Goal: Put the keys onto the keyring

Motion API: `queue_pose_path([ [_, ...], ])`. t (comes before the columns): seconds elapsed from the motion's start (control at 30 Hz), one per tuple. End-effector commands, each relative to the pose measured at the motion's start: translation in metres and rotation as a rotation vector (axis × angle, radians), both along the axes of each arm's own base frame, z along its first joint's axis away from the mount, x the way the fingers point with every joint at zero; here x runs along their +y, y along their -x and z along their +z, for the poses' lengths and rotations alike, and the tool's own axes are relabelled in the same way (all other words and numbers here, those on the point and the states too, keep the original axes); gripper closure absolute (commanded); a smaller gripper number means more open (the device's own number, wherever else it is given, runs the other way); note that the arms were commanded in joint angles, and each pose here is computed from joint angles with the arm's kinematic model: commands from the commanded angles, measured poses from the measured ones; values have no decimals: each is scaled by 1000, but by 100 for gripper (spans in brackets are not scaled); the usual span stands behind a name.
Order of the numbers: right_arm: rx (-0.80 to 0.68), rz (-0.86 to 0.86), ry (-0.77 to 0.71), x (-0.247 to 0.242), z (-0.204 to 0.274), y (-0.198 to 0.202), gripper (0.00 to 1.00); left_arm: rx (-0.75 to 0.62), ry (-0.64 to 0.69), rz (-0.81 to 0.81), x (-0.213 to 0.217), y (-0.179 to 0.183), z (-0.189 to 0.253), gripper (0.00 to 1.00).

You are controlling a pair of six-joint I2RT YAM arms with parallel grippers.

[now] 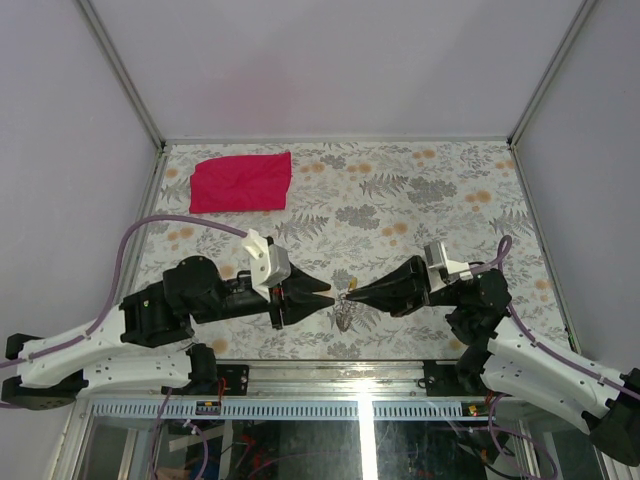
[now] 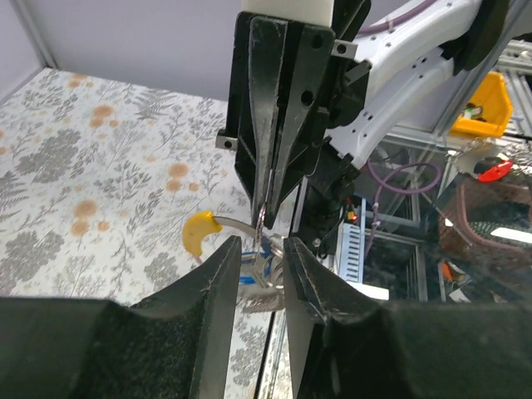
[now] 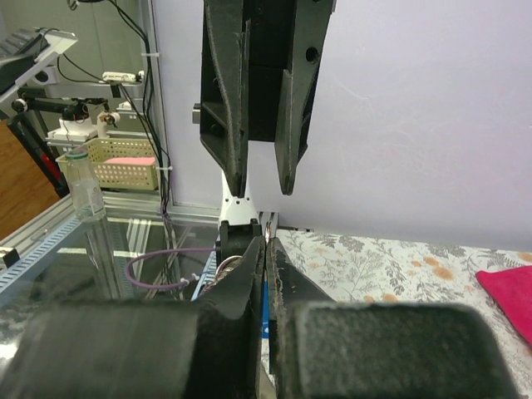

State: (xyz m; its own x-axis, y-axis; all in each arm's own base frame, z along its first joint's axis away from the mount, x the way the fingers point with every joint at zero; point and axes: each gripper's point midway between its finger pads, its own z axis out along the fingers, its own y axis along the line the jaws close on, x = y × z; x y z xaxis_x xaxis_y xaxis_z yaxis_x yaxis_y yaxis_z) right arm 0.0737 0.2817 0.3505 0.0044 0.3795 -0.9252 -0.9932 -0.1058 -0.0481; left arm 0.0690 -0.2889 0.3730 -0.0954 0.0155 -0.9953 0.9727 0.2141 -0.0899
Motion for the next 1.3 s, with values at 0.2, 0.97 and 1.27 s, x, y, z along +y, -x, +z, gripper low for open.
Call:
queue_pose_path([
  [0.2,-69,7,-207,-16,60,11,100,-6,119,-96,-21,13,28,73],
  [0.97,-73,51,-215,-18,59,20,100,-22,136,-77,-20,9,36,80],
  [1.27,-78,55,-212,-18,60,21,100,-23,144,-80,-20,10,37,81],
])
